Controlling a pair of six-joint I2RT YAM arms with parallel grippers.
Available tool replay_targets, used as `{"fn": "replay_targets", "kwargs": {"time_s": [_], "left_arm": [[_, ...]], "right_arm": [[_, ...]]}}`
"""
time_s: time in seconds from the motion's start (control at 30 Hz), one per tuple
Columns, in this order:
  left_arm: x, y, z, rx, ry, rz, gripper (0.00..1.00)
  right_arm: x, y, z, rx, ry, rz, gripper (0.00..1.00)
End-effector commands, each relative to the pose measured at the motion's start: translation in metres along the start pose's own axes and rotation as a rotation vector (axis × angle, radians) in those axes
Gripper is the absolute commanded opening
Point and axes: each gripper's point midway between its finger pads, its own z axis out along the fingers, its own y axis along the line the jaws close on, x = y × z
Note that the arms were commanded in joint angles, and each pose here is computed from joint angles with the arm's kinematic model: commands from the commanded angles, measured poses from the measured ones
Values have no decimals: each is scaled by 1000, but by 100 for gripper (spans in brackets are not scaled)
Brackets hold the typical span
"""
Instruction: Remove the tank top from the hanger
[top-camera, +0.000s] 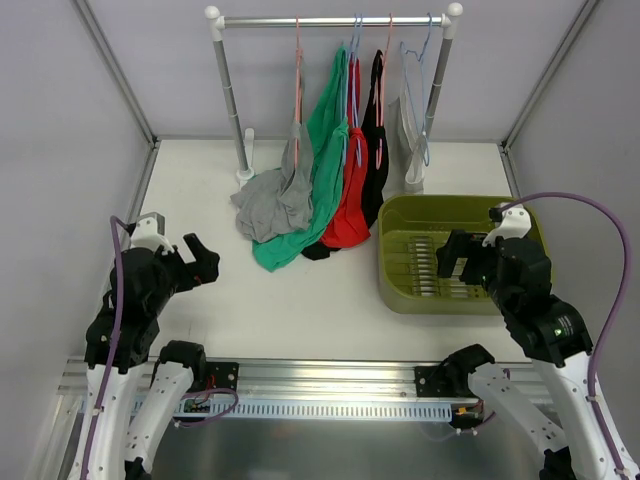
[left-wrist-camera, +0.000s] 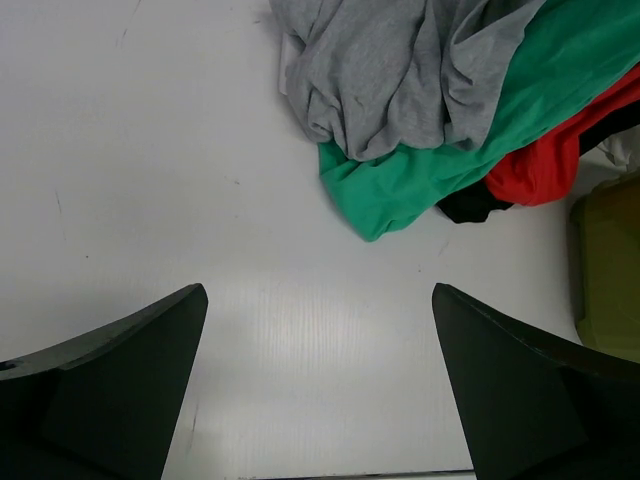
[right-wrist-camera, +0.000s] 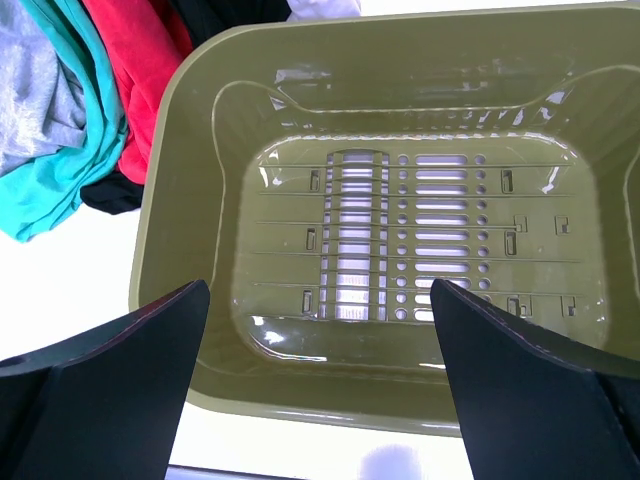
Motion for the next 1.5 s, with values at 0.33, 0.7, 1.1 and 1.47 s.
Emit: {"fn": "replay_targets", "kwargs": {"time_s": [0.33, 0.7, 1.1, 1.47], "left_arm": [[-48, -46, 0, 127, 15, -52, 99], [-190, -197, 68, 300, -29, 158, 99], [-242, -275, 208, 224, -210, 346, 66], [-238, -285, 215, 183, -254, 364, 18]], "right_arm": [[-11, 17, -2, -86, -24, 11, 99], [-3, 31, -17, -197, -22, 18, 100], [14, 64, -38, -414, 24, 49, 99], [29, 56, -38, -391, 38, 29, 100]]}}
